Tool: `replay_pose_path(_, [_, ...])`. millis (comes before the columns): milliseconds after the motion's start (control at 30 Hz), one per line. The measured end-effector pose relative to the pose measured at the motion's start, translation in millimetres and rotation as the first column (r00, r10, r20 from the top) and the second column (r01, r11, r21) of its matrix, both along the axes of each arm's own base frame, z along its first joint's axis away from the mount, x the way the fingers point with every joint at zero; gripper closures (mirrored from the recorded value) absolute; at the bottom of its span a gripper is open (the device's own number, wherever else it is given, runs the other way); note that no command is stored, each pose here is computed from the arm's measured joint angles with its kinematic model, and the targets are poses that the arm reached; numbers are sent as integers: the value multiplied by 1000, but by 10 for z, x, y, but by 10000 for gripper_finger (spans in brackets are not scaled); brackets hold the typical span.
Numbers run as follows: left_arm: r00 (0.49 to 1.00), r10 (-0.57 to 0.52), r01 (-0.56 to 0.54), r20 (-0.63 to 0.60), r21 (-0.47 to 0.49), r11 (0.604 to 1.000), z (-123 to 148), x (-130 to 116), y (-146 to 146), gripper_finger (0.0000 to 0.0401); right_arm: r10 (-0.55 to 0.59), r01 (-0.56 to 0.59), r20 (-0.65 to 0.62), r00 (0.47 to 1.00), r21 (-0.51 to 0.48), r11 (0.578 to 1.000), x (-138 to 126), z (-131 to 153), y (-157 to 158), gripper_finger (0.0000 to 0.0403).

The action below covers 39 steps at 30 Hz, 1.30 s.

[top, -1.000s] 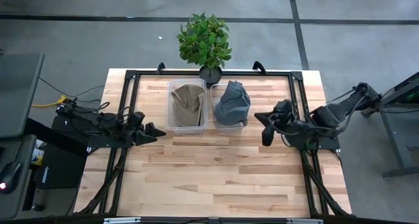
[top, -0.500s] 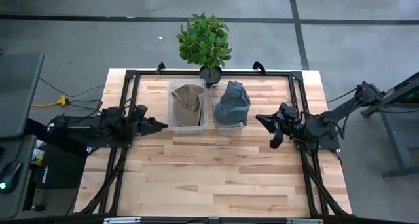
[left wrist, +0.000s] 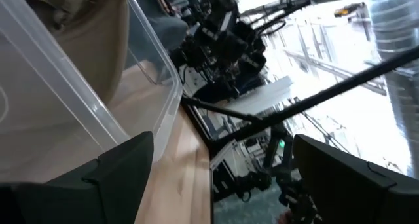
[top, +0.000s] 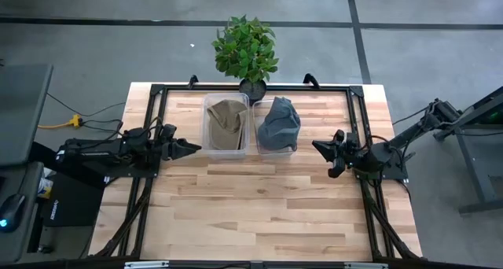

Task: Pick & Place hat
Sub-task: Return to Home Position

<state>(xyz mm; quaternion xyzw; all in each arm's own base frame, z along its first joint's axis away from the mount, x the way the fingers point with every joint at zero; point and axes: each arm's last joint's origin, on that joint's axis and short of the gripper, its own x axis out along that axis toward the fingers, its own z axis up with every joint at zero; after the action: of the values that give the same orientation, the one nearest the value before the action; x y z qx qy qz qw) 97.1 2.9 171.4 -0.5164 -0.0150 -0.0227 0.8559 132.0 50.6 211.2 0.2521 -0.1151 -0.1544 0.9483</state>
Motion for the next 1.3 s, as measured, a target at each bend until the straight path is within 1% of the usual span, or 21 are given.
replay_pose_path(67, [1000, 20, -20, 0, -9, 1000, 0, 0, 6, 52, 6, -7, 39, 999, 7, 1000, -43, -87, -33, 403])
replay_pose_path(133, [999, 32, -32, 0, -17, 999, 0, 0, 10, 52, -7, 8, 59, 998, -8, 1000, -73, -141, -72, 403])
replay_pose_path(267, [999, 33, -33, 2, -21, 999, 2, 0, 10, 52, -50, 56, 71, 996, -95, 994, -84, -165, -159, 403])
replay_pose_path(367, [999, 33, -33, 3, -21, 999, 3, 0, 10, 52, -57, 68, 80, 995, -147, 987, -64, -150, -234, 403])
replay_pose_path(433, [999, 33, -33, 3, -21, 999, 3, 0, 10, 52, -46, 60, 85, 995, -170, 984, -51, -146, -285, 403])
replay_pose_path(500, [999, 33, -33, 3, -21, 999, 4, 0, 10, 52, -10, 25, 73, 997, -200, 979, -34, -159, -332, 403])
replay_pose_path(567, [999, 33, -33, 4, -20, 999, 4, 0, 10, 52, 30, -21, 39, 999, -205, 979, -16, -197, -381, 403])
replay_pose_path(633, [999, 33, -33, 4, -20, 999, 4, 0, 10, 52, 62, -65, -22, 998, -213, 975, -2, -255, -421, 403])
replay_pose_path(733, [999, 33, -33, 4, -20, 999, 5, 0, 10, 52, 80, -109, -133, 988, -225, 968, 10, -356, -461, 403])
replay_pose_path(800, [999, 32, -32, 5, -20, 999, 5, 0, 10, 52, 88, -128, -175, 981, -233, 964, 11, -393, -481, 403])
replay_pose_path(967, [999, 32, -32, 0, -17, 999, 0, 0, 10, 52, 132, -214, -282, 950, -281, 936, 15, -480, -499, 403])
replay_pose_path(1067, [999, 32, -32, -11, -13, 999, -11, 1, 9, 52, 148, -250, -346, 926, -271, 930, 12, -544, -508, 403])
replay_pose_path(1167, [999, 29, -29, -14, 23, 999, -15, 1, 8, 52, 149, -270, -402, 903, -264, 926, 5, -600, -520, 403])
replay_pose_path(1300, [999, 33, -30, -18, 110, 994, -20, 1, 7, 52, 142, -295, -471, 871, -268, 917, -7, -666, -535, 403])
